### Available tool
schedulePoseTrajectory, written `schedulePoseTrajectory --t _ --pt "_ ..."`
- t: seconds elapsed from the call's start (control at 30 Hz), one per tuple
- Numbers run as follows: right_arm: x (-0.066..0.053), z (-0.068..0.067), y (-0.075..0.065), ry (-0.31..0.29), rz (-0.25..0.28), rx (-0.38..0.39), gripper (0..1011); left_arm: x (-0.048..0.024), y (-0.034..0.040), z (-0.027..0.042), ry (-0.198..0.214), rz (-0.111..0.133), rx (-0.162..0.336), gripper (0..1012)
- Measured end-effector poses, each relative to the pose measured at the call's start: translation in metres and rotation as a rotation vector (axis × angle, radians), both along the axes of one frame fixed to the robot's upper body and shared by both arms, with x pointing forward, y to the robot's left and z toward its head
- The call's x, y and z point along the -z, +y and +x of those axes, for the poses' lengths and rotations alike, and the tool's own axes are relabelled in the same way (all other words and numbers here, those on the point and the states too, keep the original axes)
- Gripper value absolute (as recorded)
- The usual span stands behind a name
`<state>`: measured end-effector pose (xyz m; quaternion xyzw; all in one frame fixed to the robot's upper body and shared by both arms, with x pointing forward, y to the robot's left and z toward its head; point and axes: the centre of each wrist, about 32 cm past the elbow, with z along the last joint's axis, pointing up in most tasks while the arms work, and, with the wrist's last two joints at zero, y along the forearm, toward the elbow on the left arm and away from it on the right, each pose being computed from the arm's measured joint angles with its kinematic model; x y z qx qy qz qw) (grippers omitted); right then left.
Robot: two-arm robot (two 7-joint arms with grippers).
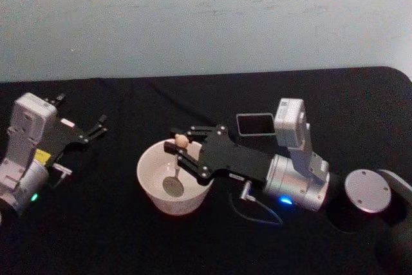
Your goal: Pick up the stirring spoon with one hand, stir inside the cup, then place it back in its original position.
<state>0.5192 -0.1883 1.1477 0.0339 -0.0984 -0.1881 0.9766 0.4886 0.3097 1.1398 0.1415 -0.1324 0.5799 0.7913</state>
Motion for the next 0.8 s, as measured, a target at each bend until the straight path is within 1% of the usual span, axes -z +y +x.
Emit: schedulePoseTrajectory --t 0.1,0.3,0.5,0.8 --pt "0.000 0.007 0.007 -0.003 0.005 0.023 214 0.0000 0.0000 0.0000 0.000 0.000 0.000 1001" --pt "0.002 0.020 0.013 -0.006 0.007 0.076 214 0.0000 0.0000 0.0000 0.000 0.000 0.000 1001" --pt "0.003 0.027 0.010 -0.009 0.003 0.115 214 0.0000 0.0000 0.0000 0.000 0.000 0.000 1001" --pt "0.002 0.029 0.004 -0.014 0.004 0.137 214 0.0000 0.0000 0.0000 0.000 0.000 0.000 1001"
